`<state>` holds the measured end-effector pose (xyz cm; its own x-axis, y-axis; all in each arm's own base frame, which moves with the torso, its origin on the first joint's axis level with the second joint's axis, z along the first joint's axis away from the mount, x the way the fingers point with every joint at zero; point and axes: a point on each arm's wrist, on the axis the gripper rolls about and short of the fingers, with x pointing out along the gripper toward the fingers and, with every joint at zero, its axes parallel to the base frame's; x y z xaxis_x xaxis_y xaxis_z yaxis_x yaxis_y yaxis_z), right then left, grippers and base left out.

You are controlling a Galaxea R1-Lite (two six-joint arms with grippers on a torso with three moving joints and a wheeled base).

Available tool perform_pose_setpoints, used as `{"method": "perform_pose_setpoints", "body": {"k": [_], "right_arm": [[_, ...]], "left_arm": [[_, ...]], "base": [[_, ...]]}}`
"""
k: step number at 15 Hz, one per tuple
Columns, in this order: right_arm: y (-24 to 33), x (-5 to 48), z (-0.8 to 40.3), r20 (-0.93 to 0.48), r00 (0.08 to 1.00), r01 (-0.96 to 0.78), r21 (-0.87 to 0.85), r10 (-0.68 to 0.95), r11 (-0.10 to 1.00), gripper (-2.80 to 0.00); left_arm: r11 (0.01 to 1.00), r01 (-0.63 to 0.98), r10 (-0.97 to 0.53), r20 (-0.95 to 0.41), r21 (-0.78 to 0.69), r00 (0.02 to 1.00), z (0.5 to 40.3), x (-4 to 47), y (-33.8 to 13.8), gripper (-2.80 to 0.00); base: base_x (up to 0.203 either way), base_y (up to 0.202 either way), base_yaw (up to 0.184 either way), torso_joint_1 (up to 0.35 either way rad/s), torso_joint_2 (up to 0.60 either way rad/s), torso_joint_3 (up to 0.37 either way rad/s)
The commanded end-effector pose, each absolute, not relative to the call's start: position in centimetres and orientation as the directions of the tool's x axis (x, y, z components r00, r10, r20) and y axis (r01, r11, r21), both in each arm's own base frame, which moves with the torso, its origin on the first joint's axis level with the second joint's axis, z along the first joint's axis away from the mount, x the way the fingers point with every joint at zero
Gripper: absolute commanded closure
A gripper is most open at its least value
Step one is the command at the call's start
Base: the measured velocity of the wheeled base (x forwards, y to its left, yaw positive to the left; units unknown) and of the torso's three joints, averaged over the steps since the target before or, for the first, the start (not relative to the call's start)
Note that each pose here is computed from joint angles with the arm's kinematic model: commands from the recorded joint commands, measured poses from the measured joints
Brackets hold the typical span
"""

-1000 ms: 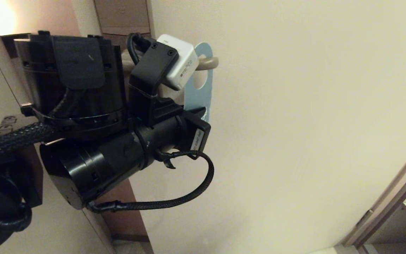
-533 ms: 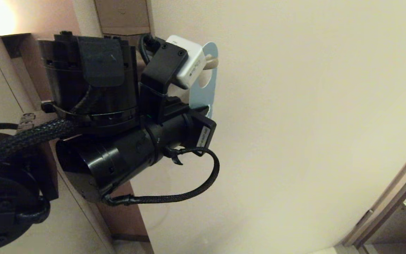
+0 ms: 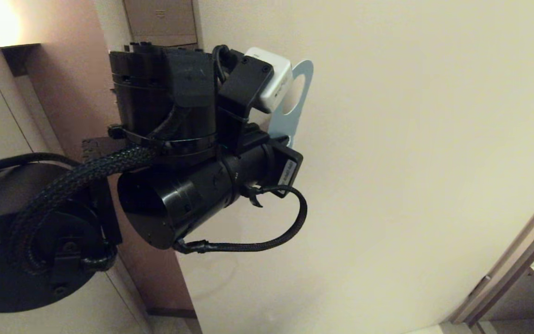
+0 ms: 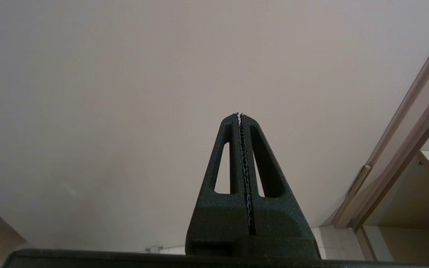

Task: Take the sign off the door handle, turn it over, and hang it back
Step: Take down the sign, then hand it to the other hand

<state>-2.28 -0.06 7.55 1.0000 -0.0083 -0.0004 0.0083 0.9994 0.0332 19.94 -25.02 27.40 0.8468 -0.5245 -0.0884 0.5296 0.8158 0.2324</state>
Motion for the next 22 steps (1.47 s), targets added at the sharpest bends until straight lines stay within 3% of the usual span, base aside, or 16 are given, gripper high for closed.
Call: {"method": "perform_pose_setpoints", "body": {"k": [1, 12, 16, 22], "right_arm": [[-0.1, -2.3, 7.5, 0.000, 1.000, 0.009, 0.034, -0.009, 0.999, 0.00], [-0.1, -2.3, 7.5, 0.000, 1.000, 0.008, 0.034, -0.008, 0.999, 0.00], [-0.1, -2.3, 7.5, 0.000, 1.000, 0.008, 0.034, -0.008, 0.999, 0.00], [-0.1, -2.3, 7.5, 0.000, 1.000, 0.008, 0.034, -0.008, 0.999, 0.00]], "left_arm": [[0.808, 0.541, -0.535, -0.094, 0.236, 0.840, 27.1, 19.8, -25.6, 0.00], [0.734, 0.648, -0.654, -0.048, 0.201, 0.755, 28.8, 15.7, -25.6, 0.00], [0.617, 0.771, -0.772, -0.067, 0.156, 0.632, 28.8, 15.1, -23.2, 0.00], [0.360, 0.929, -0.921, -0.126, 0.081, 0.368, 26.5, 14.7, -18.9, 0.00]], "base": [[0.000, 0.000, 0.000, 0.000, 0.00, 0.000], [0.000, 0.000, 0.000, 0.000, 0.00, 0.000], [0.000, 0.000, 0.000, 0.000, 0.00, 0.000], [0.000, 0.000, 0.000, 0.000, 0.00, 0.000]]}}
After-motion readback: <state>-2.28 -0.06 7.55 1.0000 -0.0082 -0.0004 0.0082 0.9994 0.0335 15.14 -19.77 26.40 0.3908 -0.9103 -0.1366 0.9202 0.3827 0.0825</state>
